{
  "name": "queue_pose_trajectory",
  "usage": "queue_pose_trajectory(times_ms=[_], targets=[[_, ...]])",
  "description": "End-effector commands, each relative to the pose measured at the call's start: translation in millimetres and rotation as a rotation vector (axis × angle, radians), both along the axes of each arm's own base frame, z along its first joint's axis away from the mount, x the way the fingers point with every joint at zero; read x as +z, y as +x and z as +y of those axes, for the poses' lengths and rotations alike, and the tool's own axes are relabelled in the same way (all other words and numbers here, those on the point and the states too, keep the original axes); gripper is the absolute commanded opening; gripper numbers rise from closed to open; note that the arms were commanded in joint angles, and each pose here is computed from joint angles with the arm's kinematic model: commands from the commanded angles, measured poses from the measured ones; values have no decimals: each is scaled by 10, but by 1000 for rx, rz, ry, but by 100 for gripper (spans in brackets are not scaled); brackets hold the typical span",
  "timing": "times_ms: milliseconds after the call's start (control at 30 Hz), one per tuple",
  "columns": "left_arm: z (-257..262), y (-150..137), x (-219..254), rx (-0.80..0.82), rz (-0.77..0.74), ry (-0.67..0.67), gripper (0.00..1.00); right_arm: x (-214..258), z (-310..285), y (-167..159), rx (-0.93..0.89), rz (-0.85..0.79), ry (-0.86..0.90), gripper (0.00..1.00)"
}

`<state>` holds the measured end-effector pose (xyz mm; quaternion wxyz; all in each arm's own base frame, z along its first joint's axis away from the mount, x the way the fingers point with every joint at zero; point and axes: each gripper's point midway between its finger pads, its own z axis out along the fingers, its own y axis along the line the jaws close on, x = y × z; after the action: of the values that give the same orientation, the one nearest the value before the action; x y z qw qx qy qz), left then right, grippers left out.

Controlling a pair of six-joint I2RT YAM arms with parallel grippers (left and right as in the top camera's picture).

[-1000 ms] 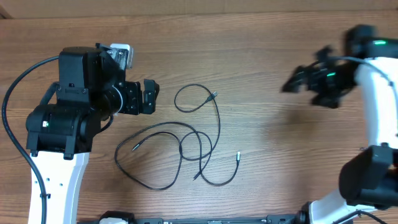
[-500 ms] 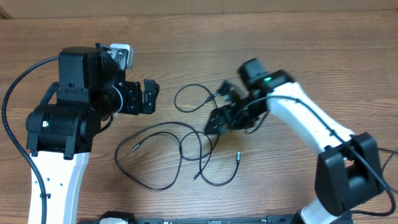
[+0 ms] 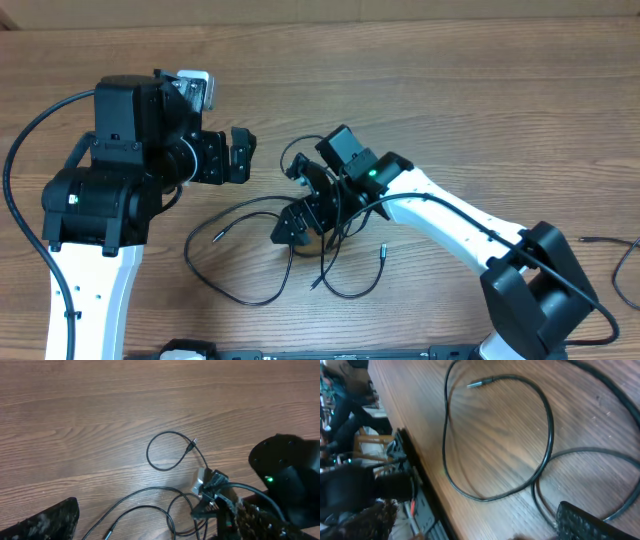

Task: Untangle cables
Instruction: 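Return the right gripper to the pile and grasp another cable, then drag the grasped cable rightward off the pile with the right gripper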

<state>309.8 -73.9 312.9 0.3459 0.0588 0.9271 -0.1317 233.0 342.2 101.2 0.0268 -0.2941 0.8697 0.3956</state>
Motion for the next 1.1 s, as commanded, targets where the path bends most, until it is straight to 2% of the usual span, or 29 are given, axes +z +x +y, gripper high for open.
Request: queue_pose_trajectory(times_ms=[0,367,600,767,967,1067], targets=[[-5,13,23,4,-4,-3,100,-144,10,-59,-24,30,-7,100],[-6,12,21,3,-4,-3,100,-240,119,64,-109,6,83,100],[-6,12,21,3,-4,-3,100,-324,85,152,-143,-33,48,100],[-5,13,22,4,-4,-3,100,-465,103,165,-162,1,32,100],[-6,13,20,3,-3,-3,100,-650,284,17,-110,71,68,99],[-5,13,20,4,-3,-3,100,-663,408,-70,-77,80,101,94]])
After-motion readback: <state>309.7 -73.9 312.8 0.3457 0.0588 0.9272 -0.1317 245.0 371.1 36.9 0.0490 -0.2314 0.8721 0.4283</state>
